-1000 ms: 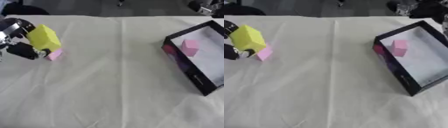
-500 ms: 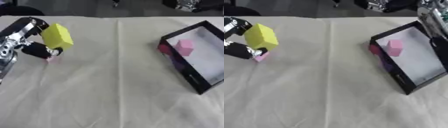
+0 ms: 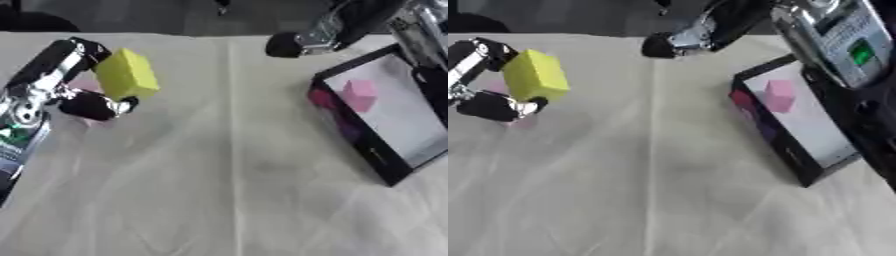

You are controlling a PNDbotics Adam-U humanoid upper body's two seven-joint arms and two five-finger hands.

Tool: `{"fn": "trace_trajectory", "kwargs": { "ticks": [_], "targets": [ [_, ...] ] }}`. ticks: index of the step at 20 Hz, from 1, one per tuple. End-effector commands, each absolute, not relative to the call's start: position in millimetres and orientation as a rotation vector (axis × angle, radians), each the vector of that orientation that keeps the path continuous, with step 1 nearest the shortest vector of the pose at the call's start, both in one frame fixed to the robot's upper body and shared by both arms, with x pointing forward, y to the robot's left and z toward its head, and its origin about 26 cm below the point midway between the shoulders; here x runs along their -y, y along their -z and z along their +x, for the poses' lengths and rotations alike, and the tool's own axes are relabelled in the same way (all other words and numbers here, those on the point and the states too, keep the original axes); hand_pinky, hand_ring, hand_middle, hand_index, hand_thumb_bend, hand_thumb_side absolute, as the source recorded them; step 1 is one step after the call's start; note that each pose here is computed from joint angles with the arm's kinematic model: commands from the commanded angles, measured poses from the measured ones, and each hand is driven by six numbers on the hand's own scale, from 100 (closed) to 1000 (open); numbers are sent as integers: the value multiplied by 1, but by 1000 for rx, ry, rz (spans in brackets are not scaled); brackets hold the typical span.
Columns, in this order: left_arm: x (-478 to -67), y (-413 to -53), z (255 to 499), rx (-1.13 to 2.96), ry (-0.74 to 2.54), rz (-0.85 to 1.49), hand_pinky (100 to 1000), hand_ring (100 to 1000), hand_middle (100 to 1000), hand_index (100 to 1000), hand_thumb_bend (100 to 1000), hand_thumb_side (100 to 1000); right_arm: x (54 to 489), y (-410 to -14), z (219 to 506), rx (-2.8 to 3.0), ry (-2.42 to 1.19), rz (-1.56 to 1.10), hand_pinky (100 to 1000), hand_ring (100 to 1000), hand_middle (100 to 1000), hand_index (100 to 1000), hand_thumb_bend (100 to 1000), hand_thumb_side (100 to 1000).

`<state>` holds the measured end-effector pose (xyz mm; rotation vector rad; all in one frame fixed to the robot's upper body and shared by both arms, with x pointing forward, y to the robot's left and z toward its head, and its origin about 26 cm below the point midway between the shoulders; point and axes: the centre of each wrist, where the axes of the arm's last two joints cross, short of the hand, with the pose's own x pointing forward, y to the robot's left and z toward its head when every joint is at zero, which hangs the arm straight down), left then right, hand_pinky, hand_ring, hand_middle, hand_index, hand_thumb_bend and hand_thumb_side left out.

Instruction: Pick up the objects with one hand, pass them to the other hand, and then place them into the box on the other side of the table.

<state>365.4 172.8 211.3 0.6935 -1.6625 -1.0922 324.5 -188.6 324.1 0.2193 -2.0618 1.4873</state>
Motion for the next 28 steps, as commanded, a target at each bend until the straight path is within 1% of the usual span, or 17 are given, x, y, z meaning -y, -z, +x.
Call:
{"fn": "trace_trajectory", "kwargs": {
  "ticks": [1, 6, 11, 13, 21, 27, 28],
  "targets": [
    [-170, -215, 367, 1734, 1083, 707, 813, 642, 567, 427, 100, 121, 176, -330, 322, 2050, -1624, 200, 859, 776, 910, 900, 542, 258],
    [-160, -204, 370, 1862, 1080, 669, 780, 630, 562, 425, 100, 120, 154, -325, 326, 2012, -1769, 239, 863, 786, 922, 916, 541, 280],
    [-158, -193, 376, 1934, 1074, 659, 780, 626, 556, 418, 100, 125, 137, -321, 330, 1983, -1860, 264, 864, 788, 920, 920, 539, 288],
    [-156, -190, 376, 1947, 1063, 658, 779, 622, 552, 417, 100, 123, 132, -319, 332, 1985, -1865, 250, 862, 785, 914, 915, 530, 277],
    [-147, -187, 367, 2004, 1086, 657, 781, 621, 550, 419, 100, 110, 117, -310, 341, 2023, -1793, 131, 860, 785, 906, 912, 514, 254],
    [-143, -188, 358, 2022, 1097, 632, 779, 613, 543, 415, 100, 115, 111, -303, 348, 2079, -1783, 17, 866, 804, 908, 910, 500, 241],
    [-143, -188, 357, 2023, 1094, 625, 779, 612, 542, 415, 100, 117, 111, -302, 349, 2089, -1784, 5, 867, 807, 908, 910, 511, 228]
  ]
}}
